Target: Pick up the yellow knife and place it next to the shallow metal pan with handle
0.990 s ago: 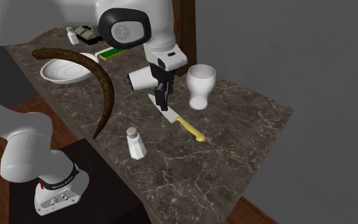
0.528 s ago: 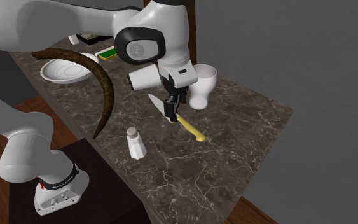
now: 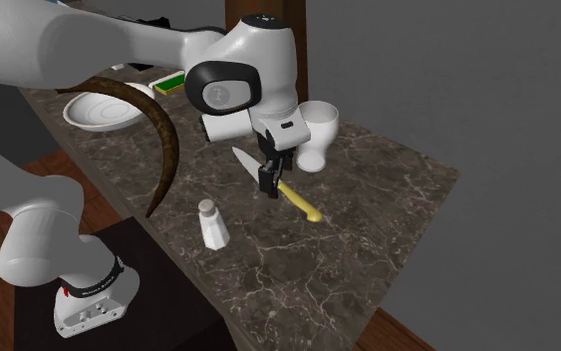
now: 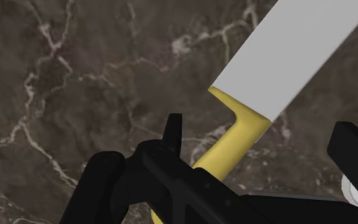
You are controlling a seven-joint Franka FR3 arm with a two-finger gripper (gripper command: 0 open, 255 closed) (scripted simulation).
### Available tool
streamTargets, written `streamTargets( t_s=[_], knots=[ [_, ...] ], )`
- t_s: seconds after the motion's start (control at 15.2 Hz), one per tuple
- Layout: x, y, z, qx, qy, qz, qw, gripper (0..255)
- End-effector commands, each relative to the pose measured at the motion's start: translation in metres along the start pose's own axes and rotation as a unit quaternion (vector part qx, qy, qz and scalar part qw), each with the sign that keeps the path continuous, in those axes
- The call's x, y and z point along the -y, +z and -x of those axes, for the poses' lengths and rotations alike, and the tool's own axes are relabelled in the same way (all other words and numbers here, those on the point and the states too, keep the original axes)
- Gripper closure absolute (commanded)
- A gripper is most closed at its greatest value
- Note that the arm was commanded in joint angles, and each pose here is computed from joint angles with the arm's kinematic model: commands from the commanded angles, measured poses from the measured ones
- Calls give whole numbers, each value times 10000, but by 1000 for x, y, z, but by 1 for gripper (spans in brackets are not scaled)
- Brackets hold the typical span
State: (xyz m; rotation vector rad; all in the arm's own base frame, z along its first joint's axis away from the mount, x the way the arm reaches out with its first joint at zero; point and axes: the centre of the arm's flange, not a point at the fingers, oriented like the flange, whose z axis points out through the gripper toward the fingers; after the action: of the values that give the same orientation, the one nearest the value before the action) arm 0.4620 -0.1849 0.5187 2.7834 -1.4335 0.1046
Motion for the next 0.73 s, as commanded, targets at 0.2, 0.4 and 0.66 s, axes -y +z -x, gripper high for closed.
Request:
streamTargets(
  t_s=[0.2, 0.4, 0.66],
  knots=[
    [0, 0, 0, 0, 0, 0, 10000, 255],
    [0, 0, 0, 0, 0, 0, 10000, 255],
    [0, 0, 0, 0, -1, 0, 10000, 255]
  ],
)
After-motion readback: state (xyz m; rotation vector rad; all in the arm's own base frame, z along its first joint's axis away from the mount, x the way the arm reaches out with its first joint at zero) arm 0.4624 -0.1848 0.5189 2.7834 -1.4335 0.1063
